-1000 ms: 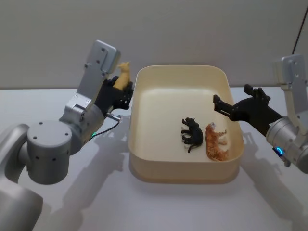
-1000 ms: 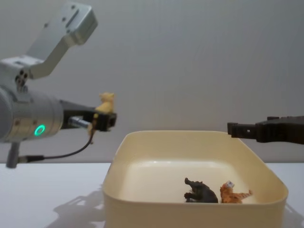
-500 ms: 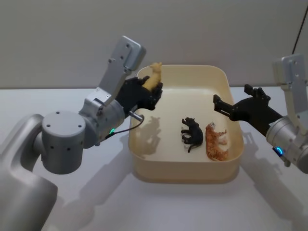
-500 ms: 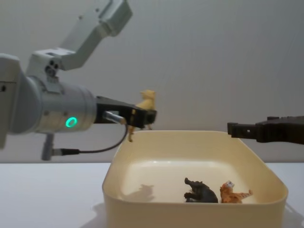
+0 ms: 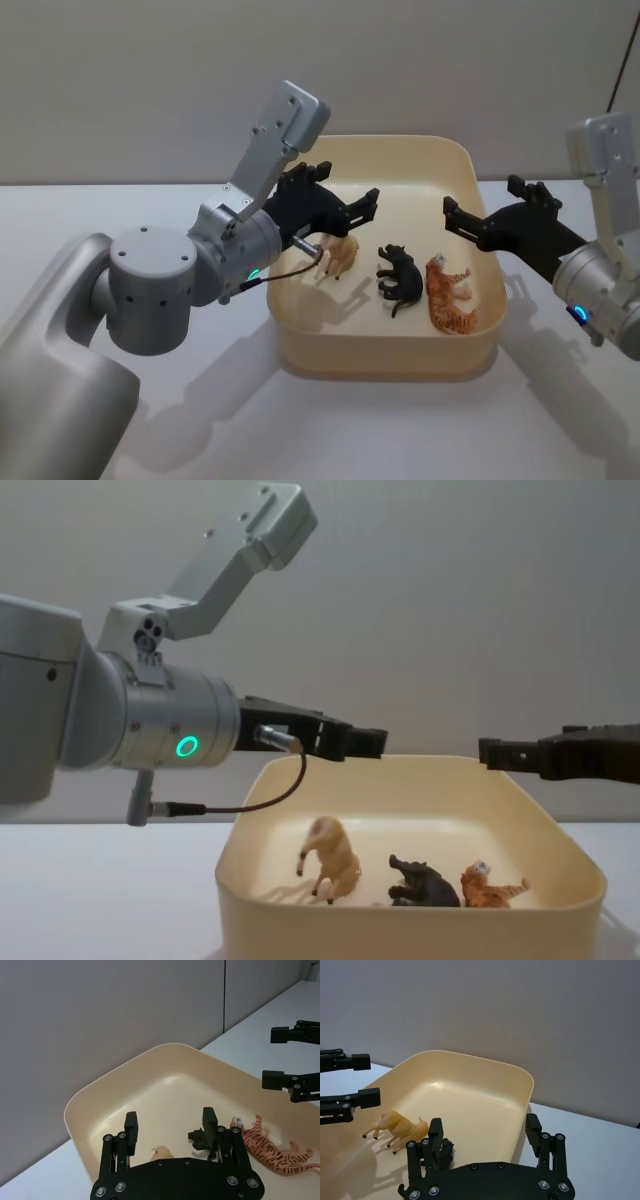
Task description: Pick up the toy alternately with two hands and place it into the central storage box.
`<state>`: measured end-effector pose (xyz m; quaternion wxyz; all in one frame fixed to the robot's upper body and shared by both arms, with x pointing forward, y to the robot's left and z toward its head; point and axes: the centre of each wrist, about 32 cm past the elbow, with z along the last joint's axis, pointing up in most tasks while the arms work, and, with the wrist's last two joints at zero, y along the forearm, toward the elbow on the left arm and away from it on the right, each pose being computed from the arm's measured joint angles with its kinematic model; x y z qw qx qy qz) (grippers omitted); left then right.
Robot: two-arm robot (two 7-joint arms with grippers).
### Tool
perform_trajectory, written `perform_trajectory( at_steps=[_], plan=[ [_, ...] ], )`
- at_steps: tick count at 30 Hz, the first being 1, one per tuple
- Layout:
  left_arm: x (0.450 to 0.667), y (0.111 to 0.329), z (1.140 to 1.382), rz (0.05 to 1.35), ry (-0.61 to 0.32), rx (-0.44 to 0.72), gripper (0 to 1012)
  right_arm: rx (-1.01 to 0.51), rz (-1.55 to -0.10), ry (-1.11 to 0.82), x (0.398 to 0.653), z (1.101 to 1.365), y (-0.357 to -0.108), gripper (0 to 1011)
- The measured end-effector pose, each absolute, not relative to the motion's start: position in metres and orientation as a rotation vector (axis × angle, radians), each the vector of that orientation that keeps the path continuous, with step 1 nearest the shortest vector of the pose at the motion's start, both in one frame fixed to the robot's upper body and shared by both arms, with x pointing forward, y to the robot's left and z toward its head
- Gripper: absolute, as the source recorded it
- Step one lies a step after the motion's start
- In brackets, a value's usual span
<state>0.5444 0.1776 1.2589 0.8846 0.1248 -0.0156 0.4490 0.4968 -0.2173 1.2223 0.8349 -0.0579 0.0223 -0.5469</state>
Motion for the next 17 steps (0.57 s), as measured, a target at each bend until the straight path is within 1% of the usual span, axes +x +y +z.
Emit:
perform_trajectory(
  at_steps=[3,4,8,10,17],
  plan=[
    [0.5453,0.1764,1.2585,0.926,-0.03,0.259,835,-0.123,-1.158,0.047,0.4968,1.2223,-0.2173,1001],
    [0.5455,0.176,1.2584,0.923,-0.029,0.259,850,-0.123,-1.158,0.047,0.4968,1.2223,-0.2173,1001],
    [0.5462,0.1751,1.2581,0.916,-0.027,0.259,982,-0.123,-1.158,0.047,0.4968,1.2223,-0.2173,1001],
    [0.5467,0.1747,1.2581,0.912,-0.026,0.258,1001,-0.123,-1.158,0.047,0.4968,1.2223,-0.2173,1001],
    [0.5474,0.1736,1.2578,0.905,-0.023,0.258,1001,-0.123,-1.158,0.047,0.4968,1.2223,-0.2173,1001]
  ],
)
